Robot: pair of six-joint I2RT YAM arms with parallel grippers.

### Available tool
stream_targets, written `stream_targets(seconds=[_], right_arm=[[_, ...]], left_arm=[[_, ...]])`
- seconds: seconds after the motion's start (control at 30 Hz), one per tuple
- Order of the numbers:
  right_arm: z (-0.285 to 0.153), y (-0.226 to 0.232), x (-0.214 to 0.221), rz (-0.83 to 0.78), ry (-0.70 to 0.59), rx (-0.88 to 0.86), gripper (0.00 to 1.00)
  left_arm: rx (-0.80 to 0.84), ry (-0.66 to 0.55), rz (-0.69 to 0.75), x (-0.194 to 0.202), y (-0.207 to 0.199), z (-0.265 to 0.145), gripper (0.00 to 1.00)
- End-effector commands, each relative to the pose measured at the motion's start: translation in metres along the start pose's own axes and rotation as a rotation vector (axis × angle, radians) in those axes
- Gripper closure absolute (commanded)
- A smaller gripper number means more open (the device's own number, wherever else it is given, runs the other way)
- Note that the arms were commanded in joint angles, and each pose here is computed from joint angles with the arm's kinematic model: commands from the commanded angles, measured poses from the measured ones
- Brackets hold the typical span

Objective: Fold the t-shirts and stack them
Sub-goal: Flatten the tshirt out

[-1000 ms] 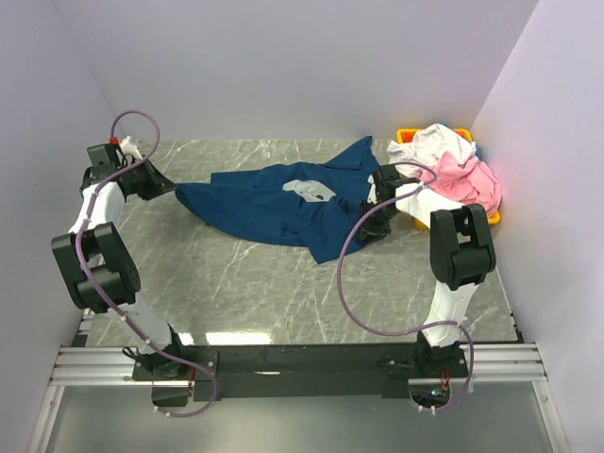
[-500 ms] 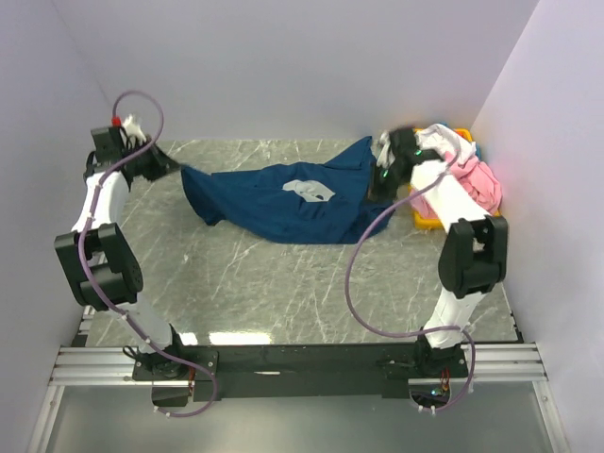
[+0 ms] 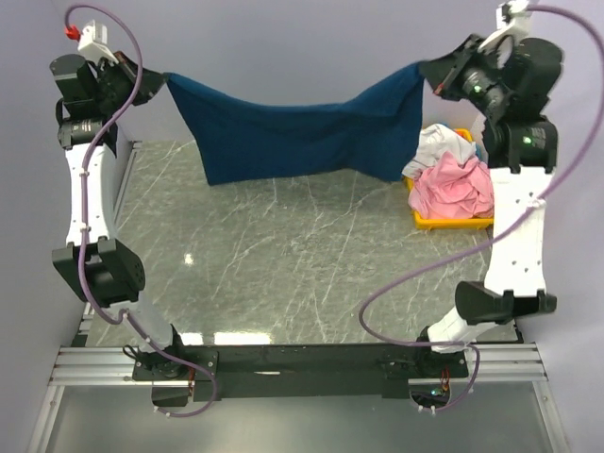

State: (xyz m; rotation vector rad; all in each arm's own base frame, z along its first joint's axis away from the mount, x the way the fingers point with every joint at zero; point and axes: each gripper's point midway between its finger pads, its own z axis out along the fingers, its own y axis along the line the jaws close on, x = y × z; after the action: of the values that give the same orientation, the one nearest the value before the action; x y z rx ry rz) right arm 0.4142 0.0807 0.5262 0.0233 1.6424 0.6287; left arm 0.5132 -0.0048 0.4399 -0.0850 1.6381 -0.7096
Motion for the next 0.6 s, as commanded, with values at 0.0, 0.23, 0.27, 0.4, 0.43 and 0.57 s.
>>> stream_targets(seconds=[0.0, 0.23, 0.27, 0.4, 0.43, 0.57], right_arm=[[-0.045, 0.048, -0.088, -0.096, -0.323, -0.108, 1.0], [-0.122, 0.098, -0.159, -0.229, -0.646, -0.16, 1.0], [-0.129, 0.103, -0.163, -0.242, -0.669, -0.165, 1.0], [-0.145, 0.115, -0.172, -0.262, -0.721, -0.192, 1.0], [-0.142, 0.114, -0.17, -0.26, -0.711, -0.196, 1.0], [-0.1, 0.087, -0.153, -0.215, -0.614, -0.159, 1.0]], left_arm=[[0.143, -0.195, 0.131, -0.064, -0.072, -0.04, 1.0], [0.163, -0.375, 0.256, -0.103, -0.131, -0.1, 1.0], [0.157, -0.396, 0.268, -0.106, -0.136, -0.107, 1.0], [0.127, -0.498, 0.32, -0.122, -0.157, -0.142, 1.0], [0.125, -0.496, 0.323, -0.12, -0.158, -0.143, 1.0], [0.079, -0.412, 0.239, -0.107, -0.13, -0.118, 1.0]])
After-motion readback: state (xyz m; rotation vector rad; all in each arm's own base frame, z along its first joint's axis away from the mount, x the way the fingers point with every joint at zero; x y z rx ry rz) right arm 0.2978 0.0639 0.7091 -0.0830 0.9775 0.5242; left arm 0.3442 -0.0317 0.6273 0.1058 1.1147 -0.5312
